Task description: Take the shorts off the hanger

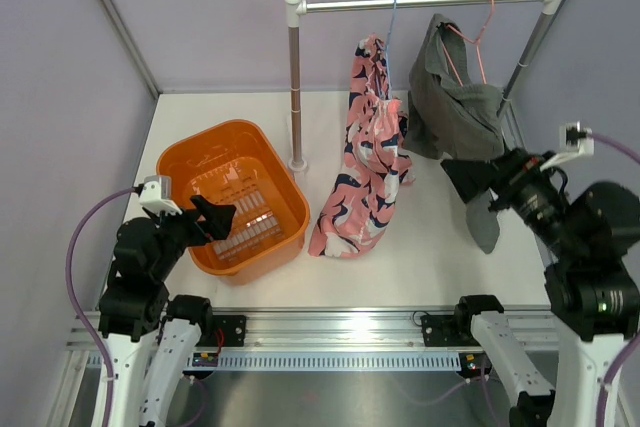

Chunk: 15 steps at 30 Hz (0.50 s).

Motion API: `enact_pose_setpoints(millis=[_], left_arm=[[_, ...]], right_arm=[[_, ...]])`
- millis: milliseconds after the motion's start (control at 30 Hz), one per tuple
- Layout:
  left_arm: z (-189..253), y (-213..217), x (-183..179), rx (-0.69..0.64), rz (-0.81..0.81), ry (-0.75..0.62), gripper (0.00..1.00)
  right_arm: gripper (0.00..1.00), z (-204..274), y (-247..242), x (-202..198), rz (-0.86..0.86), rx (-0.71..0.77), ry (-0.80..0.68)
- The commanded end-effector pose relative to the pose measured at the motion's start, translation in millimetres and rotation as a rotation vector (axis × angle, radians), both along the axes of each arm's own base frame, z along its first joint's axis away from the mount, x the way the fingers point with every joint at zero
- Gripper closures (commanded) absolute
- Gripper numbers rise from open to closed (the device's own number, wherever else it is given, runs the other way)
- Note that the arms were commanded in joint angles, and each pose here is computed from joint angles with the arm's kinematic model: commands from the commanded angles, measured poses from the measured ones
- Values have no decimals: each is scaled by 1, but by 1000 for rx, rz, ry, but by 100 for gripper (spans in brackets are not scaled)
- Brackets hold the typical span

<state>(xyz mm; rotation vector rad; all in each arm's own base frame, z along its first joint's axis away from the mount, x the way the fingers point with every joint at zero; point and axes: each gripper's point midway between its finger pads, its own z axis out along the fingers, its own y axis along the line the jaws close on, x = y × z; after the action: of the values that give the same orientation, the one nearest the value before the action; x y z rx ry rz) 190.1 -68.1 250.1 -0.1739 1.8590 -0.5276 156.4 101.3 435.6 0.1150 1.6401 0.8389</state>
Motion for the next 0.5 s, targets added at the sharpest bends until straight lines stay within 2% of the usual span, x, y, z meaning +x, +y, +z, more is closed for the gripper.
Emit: enact_pose_setpoints(millis=[0,133,200,233,267,300,333,367,433,467], left_arm=[[11,-1,5,-19,1,-53,1],[10,-2,6,-18,-1,-49,1],[10,-1,6,-19,1,-47,1],[10,-1,6,-20,3,-46,1],[10,-1,6,-19,3,-46,1],[10,0,7,-19,7,-45,1],[10,0,6,-17,7,-47,1],[10,0,6,-17,9,-47,1],[10,-1,6,-19,6,-47,1],[11,-1,6,-19,6,-50,1]], right_arm=[[1,49,9,20,65,-34,-101],[5,84,10,50,58,-37,-134],[7,85,11,81,43,-48,-97],[7,97,12,82,39,-71,-121],[8,90,23,106,26,-97,-80],[8,107,26,106,9,-118,-116],[8,99,31,114,-1,-180,-92],[8,86,34,143,-62,-225,-38],[9,92,48,152,-61,-259,-49],[9,81,48,174,-119,-293,-19]])
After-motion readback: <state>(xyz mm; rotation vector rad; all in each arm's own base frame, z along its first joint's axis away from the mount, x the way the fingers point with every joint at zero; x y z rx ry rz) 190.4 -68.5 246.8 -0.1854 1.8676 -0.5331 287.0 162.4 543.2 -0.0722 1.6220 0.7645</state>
